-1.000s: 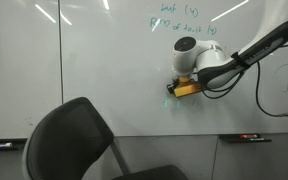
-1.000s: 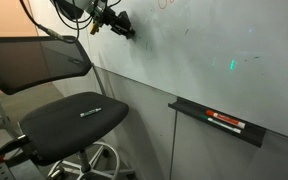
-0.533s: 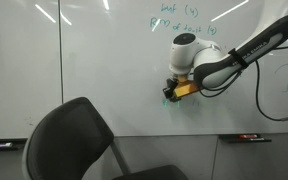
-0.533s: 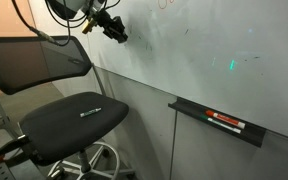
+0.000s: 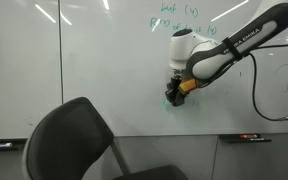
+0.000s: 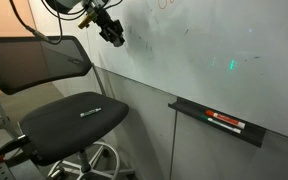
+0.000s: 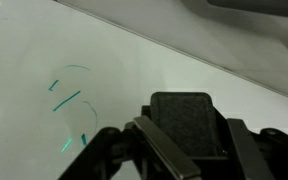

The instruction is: Erase the i next to the v using the eraser on the chair

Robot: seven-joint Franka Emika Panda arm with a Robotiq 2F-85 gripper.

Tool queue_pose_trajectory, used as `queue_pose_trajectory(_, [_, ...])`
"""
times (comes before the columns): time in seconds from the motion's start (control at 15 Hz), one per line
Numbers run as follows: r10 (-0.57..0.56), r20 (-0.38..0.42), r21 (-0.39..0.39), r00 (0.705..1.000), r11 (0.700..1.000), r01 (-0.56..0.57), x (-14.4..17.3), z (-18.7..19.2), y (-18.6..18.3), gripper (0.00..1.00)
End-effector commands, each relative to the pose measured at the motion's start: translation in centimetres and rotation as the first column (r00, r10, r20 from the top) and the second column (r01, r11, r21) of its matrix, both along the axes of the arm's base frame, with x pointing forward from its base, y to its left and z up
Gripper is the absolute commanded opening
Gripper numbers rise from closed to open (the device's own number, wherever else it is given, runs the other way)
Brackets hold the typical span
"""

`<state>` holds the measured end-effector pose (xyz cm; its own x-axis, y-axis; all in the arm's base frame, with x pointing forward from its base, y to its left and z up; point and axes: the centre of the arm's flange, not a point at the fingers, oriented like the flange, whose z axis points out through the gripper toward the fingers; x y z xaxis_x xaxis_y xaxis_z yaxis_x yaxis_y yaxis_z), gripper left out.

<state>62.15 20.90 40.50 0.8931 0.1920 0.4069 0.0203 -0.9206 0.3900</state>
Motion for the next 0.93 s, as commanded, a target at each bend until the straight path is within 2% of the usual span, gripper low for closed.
queue_pose_trajectory(0.0, [-0.017, -0.077, -0.022, 0.997, 1.000, 0.015, 0.6, 2.4, -0.3, 0.32])
queue_pose_trajectory(0.27, [-0.019, -0.110, -0.054, 0.994, 0.998, 0.013, 0.5, 3.3, 0.4, 0.32])
queue_pose_trajectory(0.87, [0.006, -0.127, -0.096, 0.992, 0.995, -0.018, 1.2, 3.4, 5.0, 0.32])
